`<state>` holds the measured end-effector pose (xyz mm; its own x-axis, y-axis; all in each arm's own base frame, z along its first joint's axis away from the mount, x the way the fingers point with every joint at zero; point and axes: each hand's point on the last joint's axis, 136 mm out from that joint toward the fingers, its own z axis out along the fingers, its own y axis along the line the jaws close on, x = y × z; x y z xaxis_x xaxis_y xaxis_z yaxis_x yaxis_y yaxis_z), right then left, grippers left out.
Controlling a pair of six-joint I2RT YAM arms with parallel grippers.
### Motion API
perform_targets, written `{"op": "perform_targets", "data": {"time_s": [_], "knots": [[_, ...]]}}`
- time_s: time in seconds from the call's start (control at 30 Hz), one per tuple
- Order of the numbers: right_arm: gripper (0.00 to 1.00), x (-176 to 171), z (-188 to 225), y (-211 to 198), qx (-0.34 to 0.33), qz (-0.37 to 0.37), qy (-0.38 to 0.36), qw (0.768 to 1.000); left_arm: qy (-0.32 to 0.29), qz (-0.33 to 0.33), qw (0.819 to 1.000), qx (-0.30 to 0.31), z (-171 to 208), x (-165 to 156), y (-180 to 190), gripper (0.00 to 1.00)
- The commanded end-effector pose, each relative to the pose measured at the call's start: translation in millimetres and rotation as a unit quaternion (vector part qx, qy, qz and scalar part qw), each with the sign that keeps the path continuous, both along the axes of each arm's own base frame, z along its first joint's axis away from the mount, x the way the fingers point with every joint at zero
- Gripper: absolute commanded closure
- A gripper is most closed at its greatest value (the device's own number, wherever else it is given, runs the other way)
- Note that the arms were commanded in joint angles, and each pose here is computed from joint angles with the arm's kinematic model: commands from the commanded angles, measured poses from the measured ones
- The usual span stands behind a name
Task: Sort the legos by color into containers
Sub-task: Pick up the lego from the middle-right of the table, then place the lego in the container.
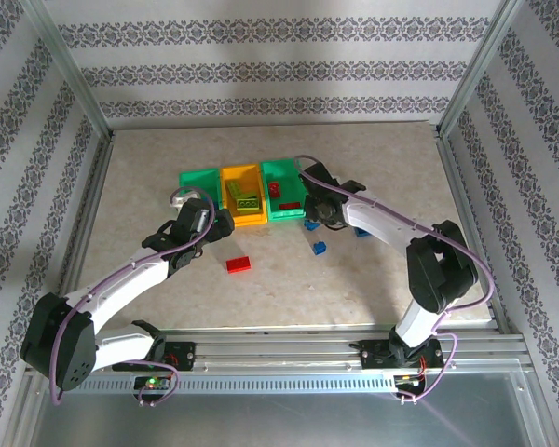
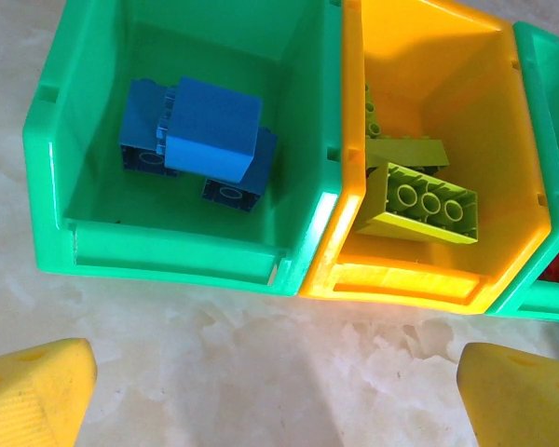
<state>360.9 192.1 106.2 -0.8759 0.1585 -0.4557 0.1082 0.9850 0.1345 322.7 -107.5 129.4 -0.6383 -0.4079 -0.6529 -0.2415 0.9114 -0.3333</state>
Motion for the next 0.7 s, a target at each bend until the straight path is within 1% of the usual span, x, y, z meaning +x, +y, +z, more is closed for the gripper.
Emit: {"op": "perform_targets", "data": {"time_s": [0.0, 0.27, 0.53, 0.67], "knots": [[0.74, 8, 24, 16, -0.008, 0.028, -0.035, 0.999, -0.004, 0.005, 1.000, -0.003, 1, 1, 4, 0.00], [0.74, 31, 25, 58, -0.008, 0.078, -0.040, 0.996, -0.002, 0.003, 1.000, -0.004, 1, -2, 4, 0.00], [0.72, 64, 7, 77, -0.041, 0.100, -0.031, 0.994, 0.001, 0.002, 1.000, 0.001, -1, -10, 9, 0.00], [0.69, 74, -2, 83, -0.051, 0.107, -0.028, 0.993, 0.003, -0.006, 1.000, 0.005, -1, -13, 9, 0.00]]}}
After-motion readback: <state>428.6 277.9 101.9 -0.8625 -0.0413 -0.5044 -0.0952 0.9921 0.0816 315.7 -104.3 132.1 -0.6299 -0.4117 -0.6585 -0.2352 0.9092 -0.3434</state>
